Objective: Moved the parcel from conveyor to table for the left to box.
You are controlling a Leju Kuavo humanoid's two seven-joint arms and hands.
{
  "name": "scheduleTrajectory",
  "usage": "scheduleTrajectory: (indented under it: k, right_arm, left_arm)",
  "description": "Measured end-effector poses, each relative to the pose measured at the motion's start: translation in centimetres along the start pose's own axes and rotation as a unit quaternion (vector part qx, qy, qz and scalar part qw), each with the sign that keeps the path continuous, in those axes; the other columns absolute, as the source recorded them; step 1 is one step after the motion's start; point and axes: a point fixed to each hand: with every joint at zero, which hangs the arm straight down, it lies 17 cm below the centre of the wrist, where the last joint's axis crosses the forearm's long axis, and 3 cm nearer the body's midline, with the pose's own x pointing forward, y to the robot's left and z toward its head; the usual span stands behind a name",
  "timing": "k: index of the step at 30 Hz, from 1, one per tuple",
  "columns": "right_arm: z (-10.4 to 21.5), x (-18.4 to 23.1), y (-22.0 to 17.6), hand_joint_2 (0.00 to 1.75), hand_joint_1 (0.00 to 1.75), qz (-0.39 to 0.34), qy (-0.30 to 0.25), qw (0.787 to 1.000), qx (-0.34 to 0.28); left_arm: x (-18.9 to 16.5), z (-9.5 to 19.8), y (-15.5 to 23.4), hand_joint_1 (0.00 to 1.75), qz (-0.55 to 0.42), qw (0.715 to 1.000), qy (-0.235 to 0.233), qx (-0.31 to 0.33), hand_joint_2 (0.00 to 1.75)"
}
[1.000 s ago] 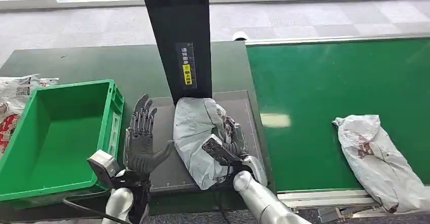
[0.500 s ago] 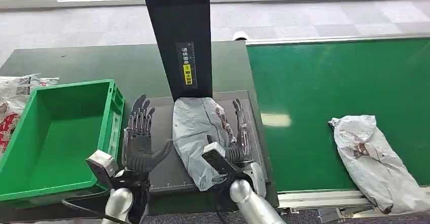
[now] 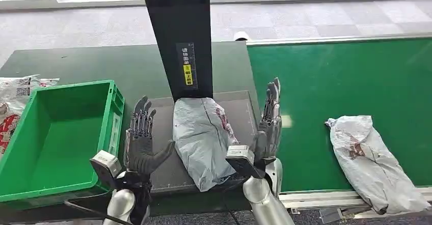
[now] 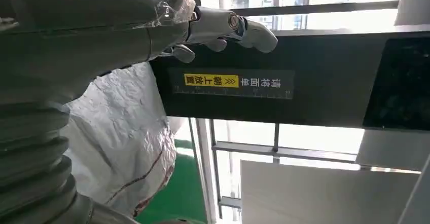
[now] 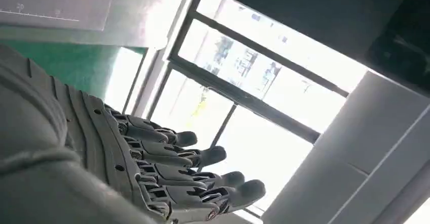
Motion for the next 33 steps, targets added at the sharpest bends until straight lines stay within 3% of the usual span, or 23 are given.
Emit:
scheduleTrajectory:
  k: [33]
  right_arm:
    - [-0.11, 0.37, -0.84, 0.0, 0.0, 0.001, -0.005, 1.0, -0.009]
  left_arm:
    - [-0.25, 0.11, -0.04, 0.0, 0.0, 1.0, 0.003, -0.001, 1.75]
